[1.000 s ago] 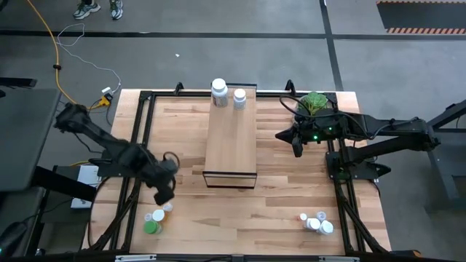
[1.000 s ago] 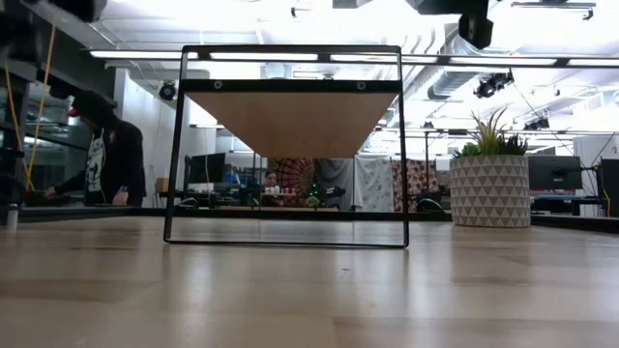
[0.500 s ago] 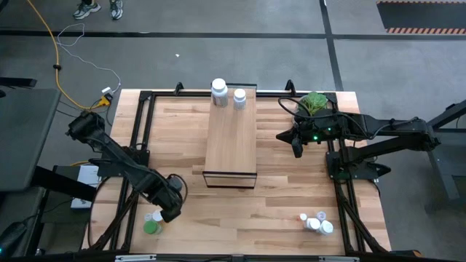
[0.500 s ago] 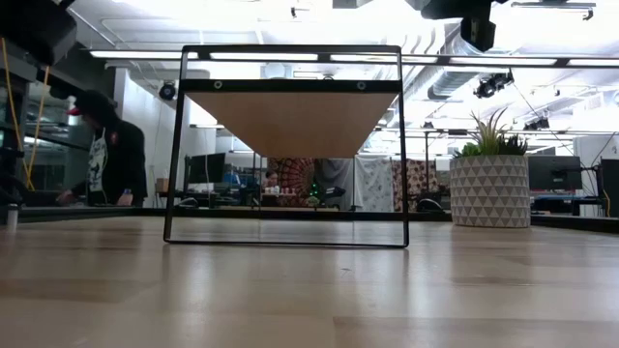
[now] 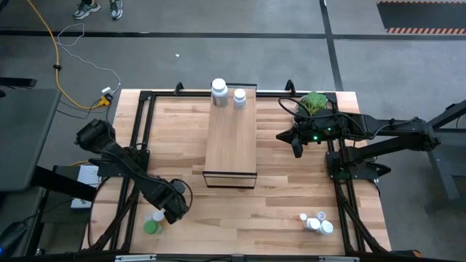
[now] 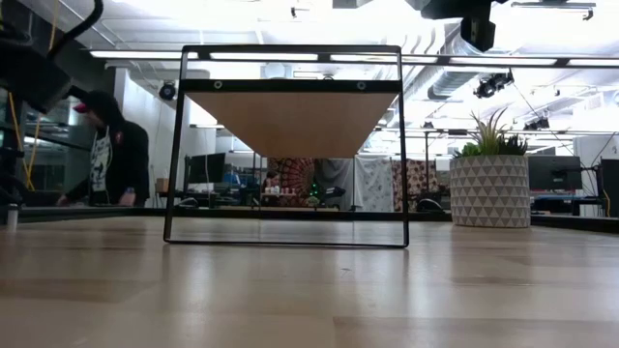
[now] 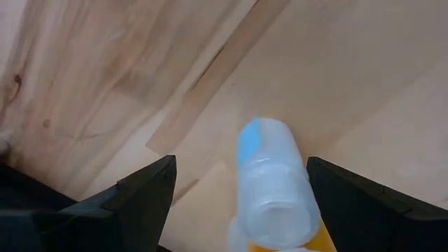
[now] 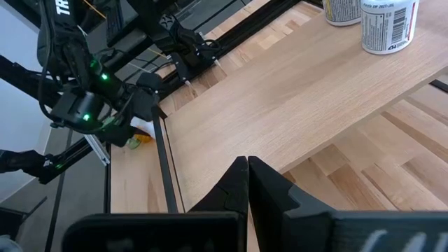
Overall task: Pick and place medicine bottles onto shelf by color
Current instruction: Put the transparent medicine bottle on the shelf
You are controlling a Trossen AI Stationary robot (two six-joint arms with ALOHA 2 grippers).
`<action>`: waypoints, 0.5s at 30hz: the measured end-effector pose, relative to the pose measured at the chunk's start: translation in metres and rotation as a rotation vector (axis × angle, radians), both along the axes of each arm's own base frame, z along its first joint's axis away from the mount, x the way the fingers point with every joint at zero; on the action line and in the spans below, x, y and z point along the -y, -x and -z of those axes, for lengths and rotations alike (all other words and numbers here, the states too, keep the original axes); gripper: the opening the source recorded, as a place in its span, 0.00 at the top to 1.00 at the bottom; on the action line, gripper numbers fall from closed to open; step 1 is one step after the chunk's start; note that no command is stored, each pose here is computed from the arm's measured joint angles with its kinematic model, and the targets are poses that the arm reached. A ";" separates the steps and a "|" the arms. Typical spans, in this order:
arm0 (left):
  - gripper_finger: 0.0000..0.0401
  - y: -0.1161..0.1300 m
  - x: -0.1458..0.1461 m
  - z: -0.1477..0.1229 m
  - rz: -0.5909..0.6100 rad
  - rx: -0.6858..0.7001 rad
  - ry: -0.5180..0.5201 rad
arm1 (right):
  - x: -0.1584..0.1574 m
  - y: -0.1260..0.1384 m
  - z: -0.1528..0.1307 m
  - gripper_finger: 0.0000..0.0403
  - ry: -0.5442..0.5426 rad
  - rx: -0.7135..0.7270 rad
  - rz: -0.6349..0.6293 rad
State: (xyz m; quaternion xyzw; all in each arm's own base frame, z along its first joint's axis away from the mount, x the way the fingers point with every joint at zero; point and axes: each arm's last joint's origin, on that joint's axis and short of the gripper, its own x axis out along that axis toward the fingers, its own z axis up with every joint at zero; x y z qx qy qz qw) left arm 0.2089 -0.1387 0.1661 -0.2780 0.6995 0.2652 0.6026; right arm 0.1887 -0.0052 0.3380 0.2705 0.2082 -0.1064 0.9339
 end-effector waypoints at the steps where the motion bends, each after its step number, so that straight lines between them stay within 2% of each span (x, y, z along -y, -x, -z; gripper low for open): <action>1: 0.23 0.000 0.000 0.000 0.000 -0.001 0.000 | 0.000 0.000 0.000 1.00 0.000 0.000 0.000; 7: 0.31 0.000 0.001 0.002 -0.005 -0.016 0.008 | 0.000 0.000 0.000 1.00 0.000 0.000 0.000; 15: 0.56 0.000 0.001 0.002 -0.019 -0.016 0.007 | 0.000 0.000 0.000 1.00 0.000 0.000 0.000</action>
